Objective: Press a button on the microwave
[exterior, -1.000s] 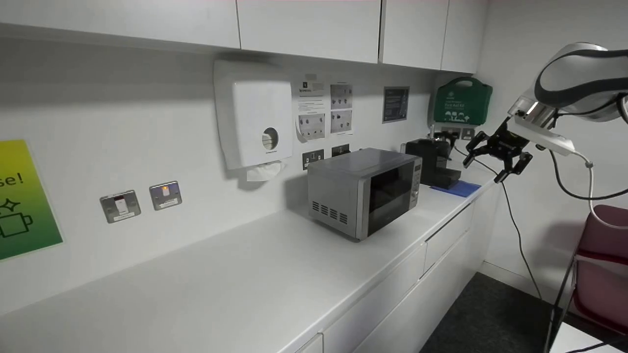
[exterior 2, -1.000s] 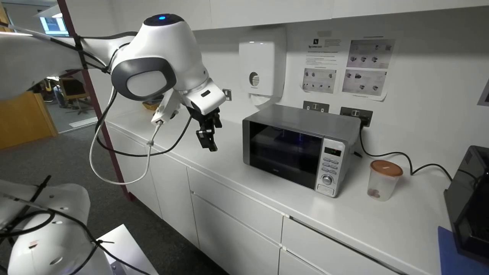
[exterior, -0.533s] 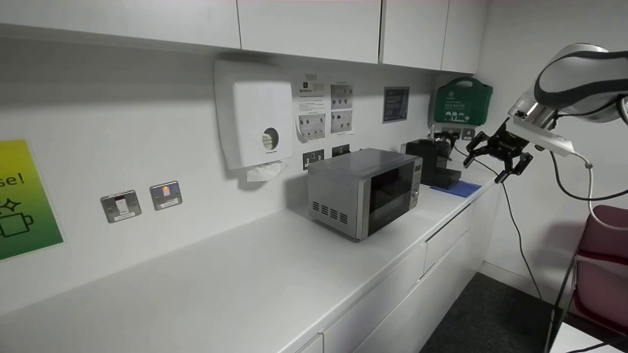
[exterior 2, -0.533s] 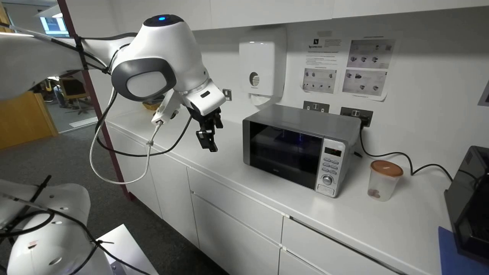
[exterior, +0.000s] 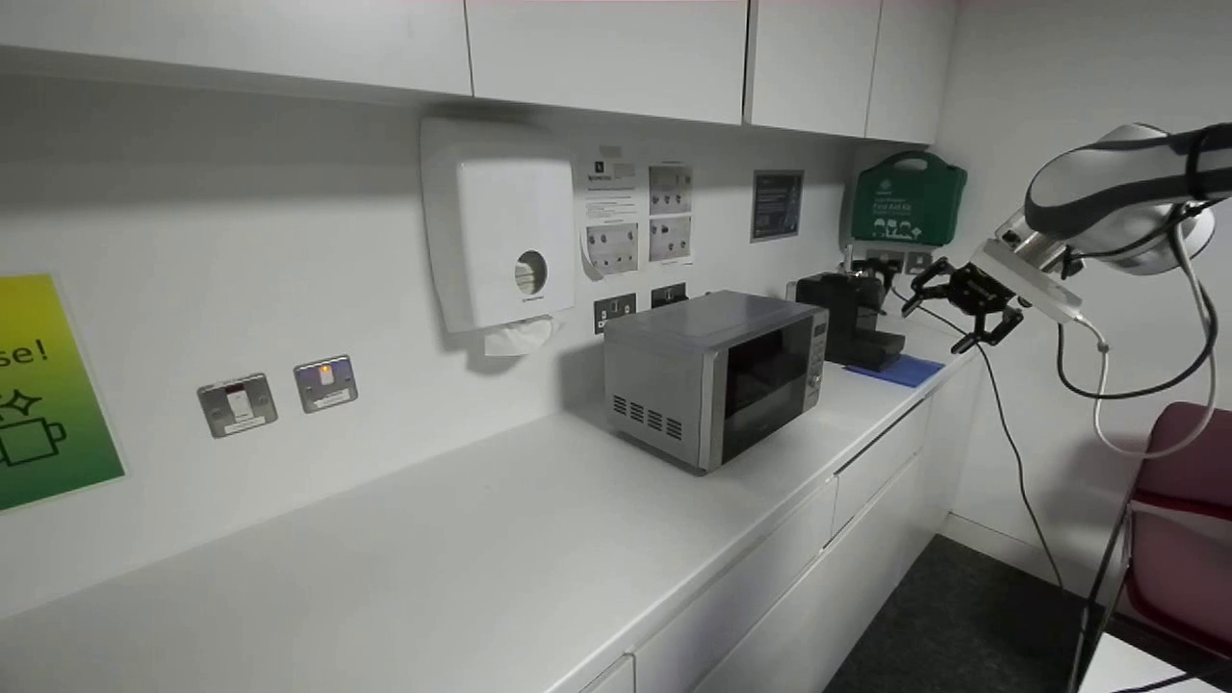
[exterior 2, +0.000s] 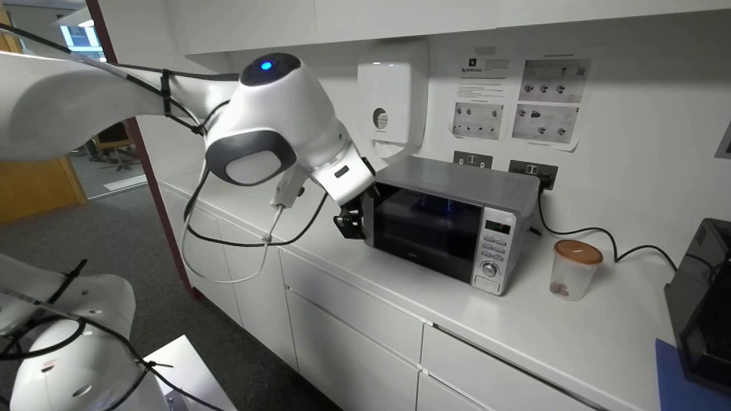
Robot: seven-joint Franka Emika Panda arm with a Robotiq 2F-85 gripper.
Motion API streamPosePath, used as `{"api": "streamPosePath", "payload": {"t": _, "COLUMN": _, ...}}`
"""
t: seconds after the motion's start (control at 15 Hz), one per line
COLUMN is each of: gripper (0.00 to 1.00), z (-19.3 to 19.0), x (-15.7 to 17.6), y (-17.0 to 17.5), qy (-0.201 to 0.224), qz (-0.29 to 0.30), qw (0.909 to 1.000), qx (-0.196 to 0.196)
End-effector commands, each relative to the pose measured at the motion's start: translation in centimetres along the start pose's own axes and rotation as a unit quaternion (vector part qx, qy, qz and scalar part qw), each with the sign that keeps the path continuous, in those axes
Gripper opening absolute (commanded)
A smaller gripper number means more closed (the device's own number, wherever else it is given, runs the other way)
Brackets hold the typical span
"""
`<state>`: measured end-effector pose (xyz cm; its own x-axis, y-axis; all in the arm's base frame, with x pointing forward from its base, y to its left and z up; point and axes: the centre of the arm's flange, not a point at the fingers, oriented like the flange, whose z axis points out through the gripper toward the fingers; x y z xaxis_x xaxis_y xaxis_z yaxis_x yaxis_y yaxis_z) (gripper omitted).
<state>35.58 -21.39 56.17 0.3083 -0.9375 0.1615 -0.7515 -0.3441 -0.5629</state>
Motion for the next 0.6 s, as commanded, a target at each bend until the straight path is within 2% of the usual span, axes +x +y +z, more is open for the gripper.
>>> {"api": "streamPosePath", "payload": {"t": 0.0, "gripper": 1.00, "z": 3.7, "x": 5.2, "y": 2.1, "qy": 0.031, "qz": 0.072, "qw": 0.9963, "qx": 0.035}}
{"api": "streamPosePath", "payload": {"t": 0.33, "gripper": 1.00, "z": 6.0, "x": 9.4, "y": 4.4, "qy": 0.113, "qz": 0.135, "qw": 0.9804, "qx": 0.088}}
{"api": "streamPosePath", "payload": {"t": 0.53, "gripper": 1.00, "z": 6.4, "x": 10.7, "y": 4.4, "qy": 0.135, "qz": 0.148, "qw": 0.9731, "qx": 0.114}}
